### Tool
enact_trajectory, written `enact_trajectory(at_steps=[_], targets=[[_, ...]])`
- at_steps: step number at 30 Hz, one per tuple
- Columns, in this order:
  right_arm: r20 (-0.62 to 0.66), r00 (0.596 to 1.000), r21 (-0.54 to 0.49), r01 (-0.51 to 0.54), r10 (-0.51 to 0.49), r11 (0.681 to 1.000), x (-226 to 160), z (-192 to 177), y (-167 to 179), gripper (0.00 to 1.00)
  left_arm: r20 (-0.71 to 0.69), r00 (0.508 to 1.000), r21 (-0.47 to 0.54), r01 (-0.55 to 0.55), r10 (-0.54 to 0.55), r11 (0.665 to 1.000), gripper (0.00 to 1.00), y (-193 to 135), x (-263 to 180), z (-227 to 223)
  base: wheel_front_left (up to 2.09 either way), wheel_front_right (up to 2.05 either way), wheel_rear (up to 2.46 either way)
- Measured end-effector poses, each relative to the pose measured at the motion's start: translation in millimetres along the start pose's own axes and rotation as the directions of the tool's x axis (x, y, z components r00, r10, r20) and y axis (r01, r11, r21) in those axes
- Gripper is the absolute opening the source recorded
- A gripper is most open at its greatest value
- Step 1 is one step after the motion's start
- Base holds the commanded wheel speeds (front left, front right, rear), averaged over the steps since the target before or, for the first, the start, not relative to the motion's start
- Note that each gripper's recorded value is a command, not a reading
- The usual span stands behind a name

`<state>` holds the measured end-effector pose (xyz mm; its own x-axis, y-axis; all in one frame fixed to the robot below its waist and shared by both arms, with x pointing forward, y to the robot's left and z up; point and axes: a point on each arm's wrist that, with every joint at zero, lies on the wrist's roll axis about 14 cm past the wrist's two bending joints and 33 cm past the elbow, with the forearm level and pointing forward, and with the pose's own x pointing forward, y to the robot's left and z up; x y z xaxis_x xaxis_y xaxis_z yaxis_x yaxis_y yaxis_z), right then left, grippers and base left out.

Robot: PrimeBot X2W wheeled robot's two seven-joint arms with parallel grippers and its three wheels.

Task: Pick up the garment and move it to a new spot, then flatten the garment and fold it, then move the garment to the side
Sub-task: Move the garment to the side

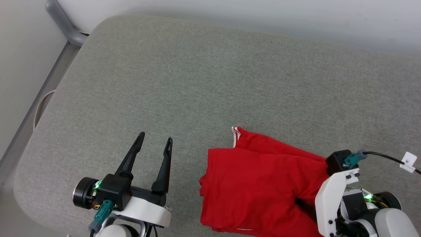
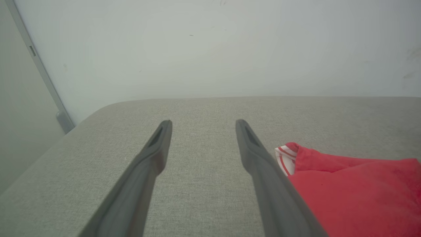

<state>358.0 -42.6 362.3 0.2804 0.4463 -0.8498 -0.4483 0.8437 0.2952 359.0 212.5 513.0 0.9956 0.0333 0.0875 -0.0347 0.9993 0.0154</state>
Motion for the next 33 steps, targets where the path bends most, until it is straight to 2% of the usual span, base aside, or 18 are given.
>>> enact_trajectory(at_steps=[1,2,8,13,14,17,23,27,29,33], targets=[[-0.010,1.000,-0.015,0.002,-0.002,1.000,1.7,-1.5,0.3,0.16,-0.001,1.000,0.000,-0.002,0.002,1.000,1.00,0.3,0.0,-0.4,0.00,0.00,0.00],[-0.014,1.000,-0.026,0.002,-0.002,1.000,2.8,-1.8,0.5,0.00,-0.003,1.000,0.000,-0.002,0.002,1.000,1.00,0.5,-0.1,-0.8,0.00,0.00,0.00],[0.039,0.999,-0.048,-0.004,0.005,0.999,0.6,5.0,4.2,0.00,0.011,1.000,-0.002,0.007,-0.007,1.000,1.00,-2.4,1.3,2.8,0.00,0.00,0.00],[0.134,0.989,-0.158,0.079,-0.058,0.984,-19.8,24.2,-11.3,0.00,0.032,0.998,-0.015,0.051,-0.051,0.999,1.00,-16.9,6.5,7.7,0.00,0.00,0.00],[0.194,0.971,-0.279,0.189,-0.138,0.941,-42.5,37.9,-35.1,0.00,0.046,0.994,-0.023,0.099,-0.098,0.995,1.00,-31.5,12.1,10.4,0.00,0.00,0.00],[0.241,0.942,-0.364,0.311,-0.234,0.878,-69.1,46.0,-67.4,0.00,0.056,0.984,-0.028,0.172,-0.170,0.985,1.00,-54.3,18.8,11.5,0.00,0.00,0.00],[0.264,0.873,-0.462,0.487,-0.410,0.741,-120.7,40.2,-135.9,0.00,0.108,0.938,-0.044,0.336,-0.330,0.941,1.00,-110.2,38.3,20.7,0.00,0.00,0.00],[0.238,0.820,-0.522,0.560,-0.521,0.643,-151.6,23.7,-188.2,0.00,0.124,0.884,-0.048,0.458,-0.450,0.887,1.00,-152.1,47.1,18.9,0.00,0.00,0.00],[0.229,0.782,-0.560,0.593,-0.580,0.579,-167.5,16.5,-214.5,0.00,0.130,0.856,-0.050,0.510,-0.500,0.859,1.00,-170.4,51.0,16.7,0.00,0.00,0.00],[0.233,0.726,-0.527,0.654,-0.647,0.543,-190.0,12.3,-256.9,0.00,0.142,0.799,-0.056,0.597,-0.585,0.801,1.00,-202.1,58.8,10.2,0.00,0.00,0.00]])
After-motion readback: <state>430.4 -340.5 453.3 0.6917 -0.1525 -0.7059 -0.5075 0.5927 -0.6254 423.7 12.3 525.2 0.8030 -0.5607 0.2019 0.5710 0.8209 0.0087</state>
